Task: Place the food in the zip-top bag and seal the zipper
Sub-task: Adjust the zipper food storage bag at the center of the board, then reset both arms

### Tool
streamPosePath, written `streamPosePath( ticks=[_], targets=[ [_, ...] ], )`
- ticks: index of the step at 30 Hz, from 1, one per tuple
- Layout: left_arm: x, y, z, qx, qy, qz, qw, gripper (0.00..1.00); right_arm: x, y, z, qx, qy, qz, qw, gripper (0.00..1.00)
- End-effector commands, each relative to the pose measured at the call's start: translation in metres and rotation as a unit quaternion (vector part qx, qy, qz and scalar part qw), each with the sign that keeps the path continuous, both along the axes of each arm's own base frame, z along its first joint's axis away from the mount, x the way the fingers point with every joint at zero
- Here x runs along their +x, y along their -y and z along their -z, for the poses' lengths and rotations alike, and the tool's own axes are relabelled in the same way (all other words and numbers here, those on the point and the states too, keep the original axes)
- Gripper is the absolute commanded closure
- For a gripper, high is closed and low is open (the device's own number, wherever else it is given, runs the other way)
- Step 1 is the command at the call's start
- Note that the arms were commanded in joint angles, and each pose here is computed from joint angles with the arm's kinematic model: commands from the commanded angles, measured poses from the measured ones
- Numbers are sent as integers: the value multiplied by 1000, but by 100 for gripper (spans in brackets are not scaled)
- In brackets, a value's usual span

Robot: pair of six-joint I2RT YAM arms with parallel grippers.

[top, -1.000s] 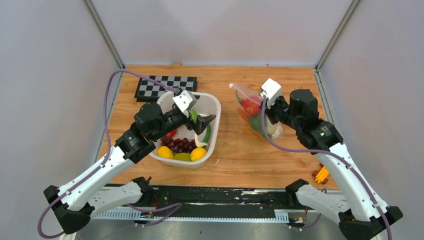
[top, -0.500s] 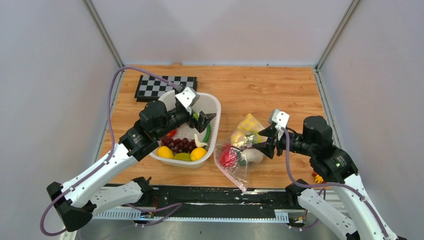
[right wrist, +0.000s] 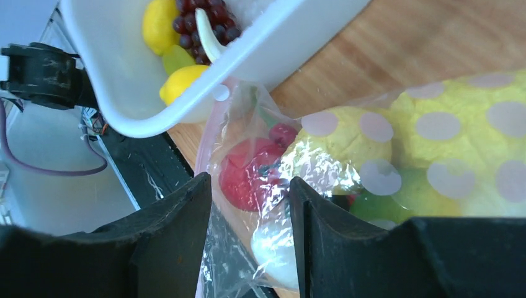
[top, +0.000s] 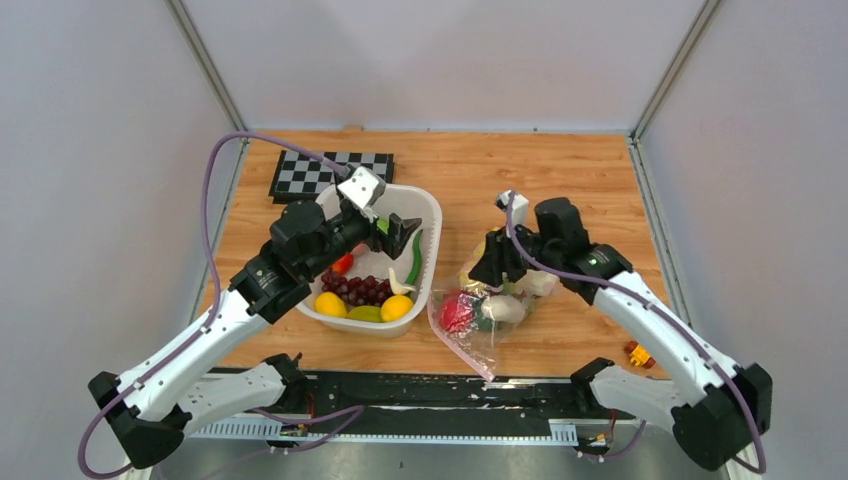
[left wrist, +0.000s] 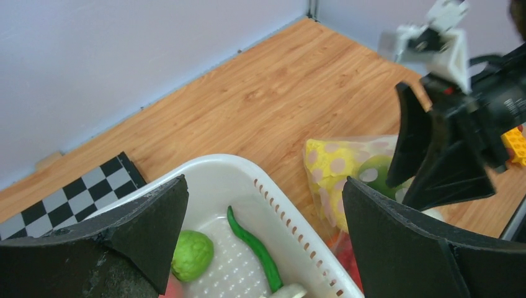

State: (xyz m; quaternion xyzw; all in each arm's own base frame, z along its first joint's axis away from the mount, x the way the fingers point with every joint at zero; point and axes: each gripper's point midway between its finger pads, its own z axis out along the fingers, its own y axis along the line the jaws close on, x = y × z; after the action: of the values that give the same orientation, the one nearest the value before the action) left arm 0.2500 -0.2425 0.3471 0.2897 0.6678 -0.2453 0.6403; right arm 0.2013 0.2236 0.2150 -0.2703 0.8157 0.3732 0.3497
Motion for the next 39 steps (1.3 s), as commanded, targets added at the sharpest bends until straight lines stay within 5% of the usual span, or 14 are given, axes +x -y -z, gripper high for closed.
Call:
streamPosePath(
  ticks=[1,7,13,18,23,27,32,36,39],
  targets=[
    [4,-12,-15,-28,7,-32,999,0,27,-27,0,7,-5,46,999,49],
    [7,-22,-14,-34,-12,-56,998,0,66,-37,27,-83,-7,60,995,49],
    [18,-56,4,-14,-37,-119,992,0,43,-13,93,-213,12,-3,977,50],
    [21,-87,15,-20,-48,-162,985,0,11,8,88,-228,16,-25,973,50],
    [22,-103,30,0,-71,-177,982,0,-1,9,42,-169,90,-45,980,45],
    [30,-122,33,-11,-93,-208,974,0,25,7,-13,-98,164,49,980,31],
    [42,-164,28,-38,-124,-290,948,0,63,49,-60,-82,206,233,947,10],
    [52,-194,41,-78,-196,-349,913,0,87,103,-73,-93,186,346,915,3],
    [52,-204,36,-91,-190,-377,902,0,95,133,-73,-71,141,391,907,2]
  ],
)
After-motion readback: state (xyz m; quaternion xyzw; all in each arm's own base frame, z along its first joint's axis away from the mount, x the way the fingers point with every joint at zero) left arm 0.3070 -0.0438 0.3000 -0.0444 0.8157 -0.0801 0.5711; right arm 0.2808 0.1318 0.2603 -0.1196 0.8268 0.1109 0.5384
